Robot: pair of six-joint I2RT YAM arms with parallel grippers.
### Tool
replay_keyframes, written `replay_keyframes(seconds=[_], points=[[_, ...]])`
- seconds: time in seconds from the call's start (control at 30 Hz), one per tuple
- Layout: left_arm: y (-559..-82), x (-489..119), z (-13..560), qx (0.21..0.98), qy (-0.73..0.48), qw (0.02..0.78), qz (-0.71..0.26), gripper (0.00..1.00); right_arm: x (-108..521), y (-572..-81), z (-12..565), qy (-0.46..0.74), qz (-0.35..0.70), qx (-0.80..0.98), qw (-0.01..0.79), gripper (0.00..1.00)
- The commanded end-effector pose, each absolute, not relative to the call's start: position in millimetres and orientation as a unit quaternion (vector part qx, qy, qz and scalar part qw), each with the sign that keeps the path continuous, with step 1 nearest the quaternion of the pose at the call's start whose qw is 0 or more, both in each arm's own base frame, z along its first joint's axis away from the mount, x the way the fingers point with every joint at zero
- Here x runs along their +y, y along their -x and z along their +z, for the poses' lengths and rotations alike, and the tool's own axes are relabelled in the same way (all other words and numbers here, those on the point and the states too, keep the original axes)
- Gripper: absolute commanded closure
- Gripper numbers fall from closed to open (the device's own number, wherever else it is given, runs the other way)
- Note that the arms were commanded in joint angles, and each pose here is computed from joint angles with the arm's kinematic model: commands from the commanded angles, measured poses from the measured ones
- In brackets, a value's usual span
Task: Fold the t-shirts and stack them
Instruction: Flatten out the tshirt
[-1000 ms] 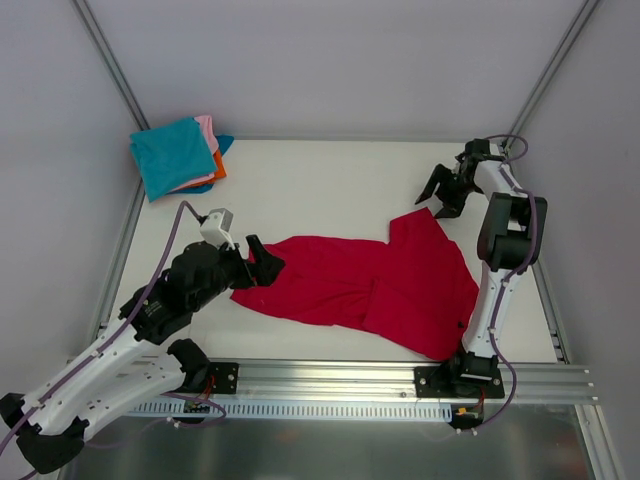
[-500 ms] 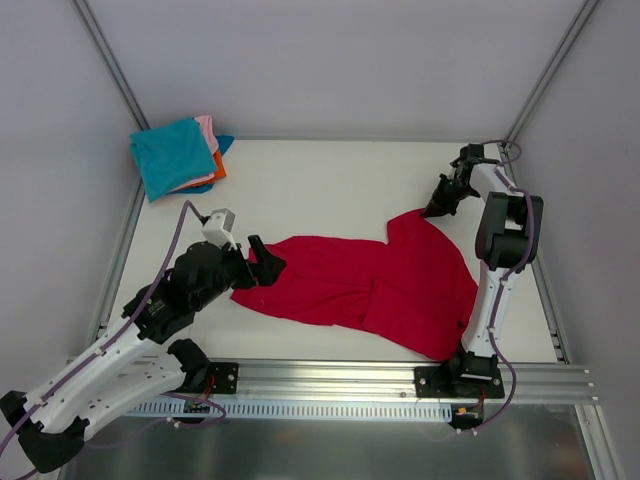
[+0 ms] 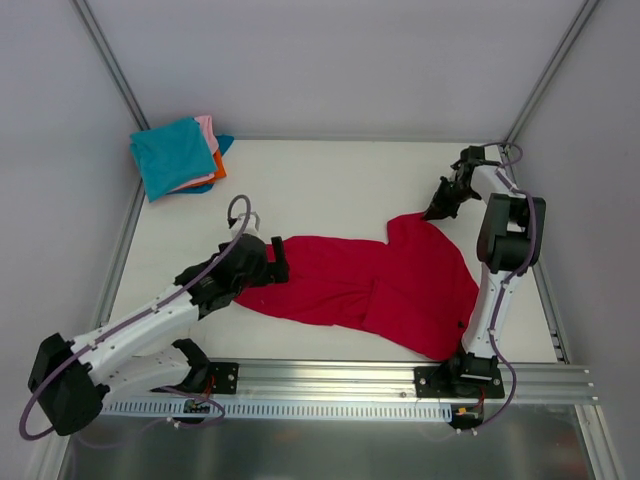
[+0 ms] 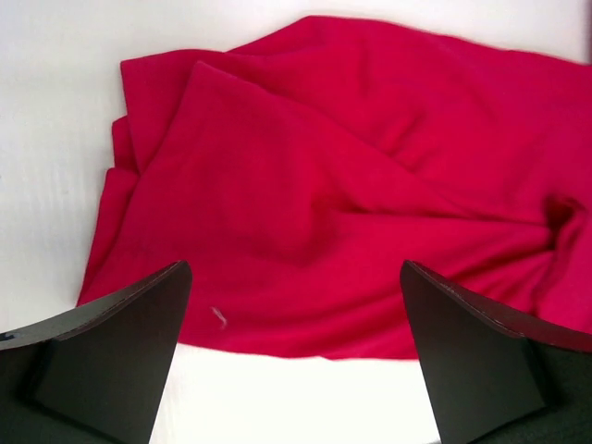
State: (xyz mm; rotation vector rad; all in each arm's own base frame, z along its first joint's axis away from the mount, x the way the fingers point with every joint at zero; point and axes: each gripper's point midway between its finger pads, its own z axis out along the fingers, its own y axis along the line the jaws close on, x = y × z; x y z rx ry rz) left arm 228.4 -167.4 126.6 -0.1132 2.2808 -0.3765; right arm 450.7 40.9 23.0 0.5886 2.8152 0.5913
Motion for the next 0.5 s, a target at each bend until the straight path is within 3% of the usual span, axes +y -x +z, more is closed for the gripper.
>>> replay_keyframes(seconds=[0.0, 0.17, 0.47], points=[[-262.2, -169.7, 130.3, 0.888, 0.045, 0.442, -0.123, 0.01, 41.5, -452.1, 60.6, -0.191, 0.203, 0.950, 0.141, 0.99], [-281.2, -174.9, 108.9, 0.908, 0.033, 0.410, -0.077, 0.01, 41.5, -449.6, 67.9, -0.190, 0.205, 0.949, 0.147, 1.00], [-300.9, -160.4, 87.6, 0.906, 0.032, 0.421, -0.035, 0.01, 43.2, -443.7, 67.0, -0.190, 0.208, 0.949, 0.141, 0.99]])
